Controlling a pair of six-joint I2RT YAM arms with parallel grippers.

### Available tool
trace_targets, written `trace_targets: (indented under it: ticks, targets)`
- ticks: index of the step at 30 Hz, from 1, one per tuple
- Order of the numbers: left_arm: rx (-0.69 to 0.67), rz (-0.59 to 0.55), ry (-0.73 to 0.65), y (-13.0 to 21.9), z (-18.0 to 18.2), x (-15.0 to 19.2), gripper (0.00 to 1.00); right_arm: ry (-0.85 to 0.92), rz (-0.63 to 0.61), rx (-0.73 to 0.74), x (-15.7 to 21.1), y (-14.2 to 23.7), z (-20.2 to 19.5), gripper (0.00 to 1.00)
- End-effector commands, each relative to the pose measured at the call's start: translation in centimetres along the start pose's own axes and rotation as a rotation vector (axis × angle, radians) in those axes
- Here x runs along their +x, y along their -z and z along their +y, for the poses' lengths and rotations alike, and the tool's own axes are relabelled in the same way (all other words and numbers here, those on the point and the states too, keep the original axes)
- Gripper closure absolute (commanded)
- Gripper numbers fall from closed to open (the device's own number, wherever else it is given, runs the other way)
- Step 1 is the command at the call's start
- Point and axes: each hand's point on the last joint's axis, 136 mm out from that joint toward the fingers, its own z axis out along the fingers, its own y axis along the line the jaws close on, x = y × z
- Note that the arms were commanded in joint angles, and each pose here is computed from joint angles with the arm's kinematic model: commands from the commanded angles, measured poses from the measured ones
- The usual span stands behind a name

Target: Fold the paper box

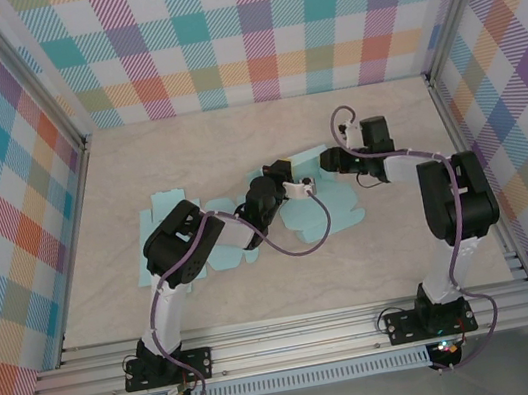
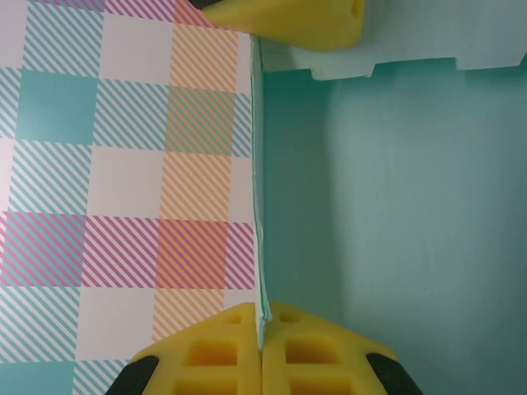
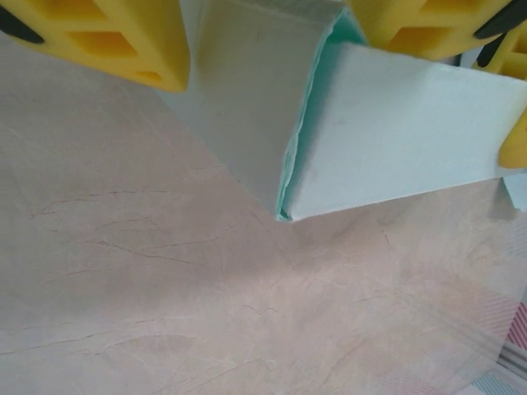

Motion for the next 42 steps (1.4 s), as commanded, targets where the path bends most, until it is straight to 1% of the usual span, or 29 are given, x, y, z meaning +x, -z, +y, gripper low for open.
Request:
trace_targets:
  ticks: [1,3,5,9,11,12,13,14,15,16,17,18,19,20,21,22,24,26,28,30,32,34,36,38,39,42]
  targets:
    - [0.063,-0.048,0.033,0.3,-1.1,-1.2,1.0,0.023,-0.024,0.092,-0.1,-0.7,-1.3,0.51]
    - [0.056,-0.05,0.058,0.3,-0.7,-1.4,1.0,0.027,-0.029,0.11,-0.1,-0.9,-1.4,0.52]
    - [0.048,-0.047,0.092,0.4,-0.2,-1.4,1.0,0.033,-0.025,0.134,0.1,-1.2,-1.7,0.56]
    - [0.036,-0.034,0.176,0.4,0.9,-1.4,1.0,0.051,-0.025,0.16,0.3,-1.7,-1.6,0.66]
    - [0.017,-0.018,0.25,0.3,1.9,-1.4,0.94,0.07,-0.037,0.176,0.2,-1.5,-1.4,0.72]
    - [0.002,-0.005,0.289,0.3,2.6,-1.3,0.86,0.084,-0.049,0.19,0.1,-1.2,-1.4,0.75]
    - [-0.012,0.008,0.328,0.3,3.3,-1.1,0.8,0.1,-0.064,0.203,0.0,-1.0,-1.3,0.75]
    - [-0.023,0.019,0.358,0.4,3.9,-1.0,0.77,0.109,-0.075,0.213,-0.2,-0.8,-1.2,0.76]
    - [-0.031,0.03,0.39,0.4,4.5,-0.8,0.7,0.121,-0.089,0.218,-0.4,-0.5,-1.0,0.78]
    - [-0.037,0.038,0.421,0.6,5.2,-0.8,0.68,0.127,-0.101,0.22,-0.5,-0.3,-0.8,0.81]
    - [-0.041,0.042,0.452,0.8,5.8,-0.8,0.61,0.133,-0.112,0.22,-0.7,-0.1,-0.6,0.83]
    - [-0.047,0.049,0.492,1.2,6.6,-0.7,0.59,0.139,-0.124,0.224,-0.9,0.2,-0.4,0.86]
    - [-0.05,0.051,0.535,1.6,7.4,-0.8,0.52,0.145,-0.135,0.229,-1.1,0.5,-0.2,0.89]
    - [-0.053,0.053,0.577,2.1,8.3,-0.8,0.49,0.152,-0.142,0.236,-1.2,0.7,-0.1,0.91]
    - [-0.05,0.052,0.63,2.7,9.3,-1.0,0.43,0.159,-0.148,0.248,-1.3,0.8,0.0,0.93]
    - [-0.044,0.047,0.686,3.4,10.3,-1.2,0.3,0.168,-0.156,0.263,-1.4,1.1,0.1,0.95]
    - [-0.025,0.031,0.794,4.7,12.3,-1.6,0.09,0.174,-0.164,0.286,-1.6,1.4,0.2,0.97]
    - [-0.002,0.013,0.922,6.5,14.3,-1.9,0.01,0.181,-0.172,0.304,-1.7,1.7,0.4,0.99]
    - [0.024,-0.004,1.044,8.3,15.8,-2.2,0.0,0.18,-0.178,0.319,-1.6,2.0,0.5,1.0]
    - [0.004,0.016,1.195,10.1,17.3,-1.6,0.0,0.176,-0.177,0.325,-1.4,2.2,0.6,1.0]
    - [-0.074,0.101,1.368,11.9,18.6,0.5,0.0,0.167,-0.179,0.332,-1.1,2.5,0.7,1.0]
    - [-0.172,0.221,1.55,14.0,19.0,3.4,0.0,0.152,-0.178,0.337,-0.6,2.9,0.7,1.0]
    - [-0.182,0.277,1.688,15.4,18.5,4.9,0.0,0.141,-0.174,0.341,-0.2,3.2,0.9,1.0]
    - [-0.157,0.337,1.781,16.2,17.6,5.9,0.0,0.135,-0.166,0.347,0.2,3.4,1.3,1.0]
    - [-0.149,0.387,1.813,16.5,16.9,6.5,0.0,0.135,-0.165,0.346,0.4,3.5,1.6,1.0]
    - [-0.122,0.549,1.849,16.8,14.7,8.2,0.0,0.137,-0.164,0.348,1.0,4.0,2.7,1.0]
